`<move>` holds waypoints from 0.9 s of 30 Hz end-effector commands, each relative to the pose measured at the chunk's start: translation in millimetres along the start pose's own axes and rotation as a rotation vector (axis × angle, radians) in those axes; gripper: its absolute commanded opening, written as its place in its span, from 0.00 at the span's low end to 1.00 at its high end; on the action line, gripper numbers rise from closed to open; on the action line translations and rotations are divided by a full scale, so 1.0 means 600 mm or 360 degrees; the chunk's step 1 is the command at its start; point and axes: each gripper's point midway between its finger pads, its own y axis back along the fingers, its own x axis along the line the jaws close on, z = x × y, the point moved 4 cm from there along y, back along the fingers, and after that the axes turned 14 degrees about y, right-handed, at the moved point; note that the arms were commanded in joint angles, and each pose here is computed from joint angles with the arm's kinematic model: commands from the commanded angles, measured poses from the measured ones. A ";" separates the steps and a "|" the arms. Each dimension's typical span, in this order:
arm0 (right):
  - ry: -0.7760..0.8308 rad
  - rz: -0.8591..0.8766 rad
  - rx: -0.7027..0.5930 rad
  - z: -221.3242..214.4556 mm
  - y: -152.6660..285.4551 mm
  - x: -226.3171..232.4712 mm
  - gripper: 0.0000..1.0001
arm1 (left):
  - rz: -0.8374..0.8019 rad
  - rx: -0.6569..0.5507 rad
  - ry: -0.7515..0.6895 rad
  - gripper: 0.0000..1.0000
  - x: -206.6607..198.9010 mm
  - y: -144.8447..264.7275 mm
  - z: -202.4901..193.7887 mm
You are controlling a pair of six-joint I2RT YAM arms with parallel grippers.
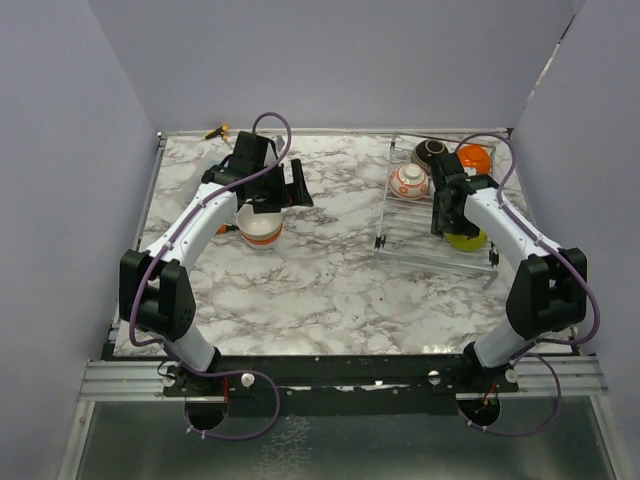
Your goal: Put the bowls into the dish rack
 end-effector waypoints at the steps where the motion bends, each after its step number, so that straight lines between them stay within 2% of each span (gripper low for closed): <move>1: -0.0191 0.0127 -0.0036 -0.009 -0.013 0.013 0.62 | 0.0063 -0.0101 0.0051 0.96 0.001 0.010 0.020; 12: -0.0258 0.0113 -0.0107 0.027 -0.088 -0.020 0.60 | 0.0175 -0.0259 0.0101 0.97 0.018 0.030 0.045; 18: -0.0300 0.0041 -0.0116 0.050 -0.098 -0.037 0.59 | 0.0267 -0.0364 0.0179 0.98 0.046 0.051 0.061; 27: -0.0435 -0.0150 -0.0068 0.042 -0.085 -0.066 0.64 | 0.0593 -0.0621 0.0355 0.99 0.129 0.094 0.077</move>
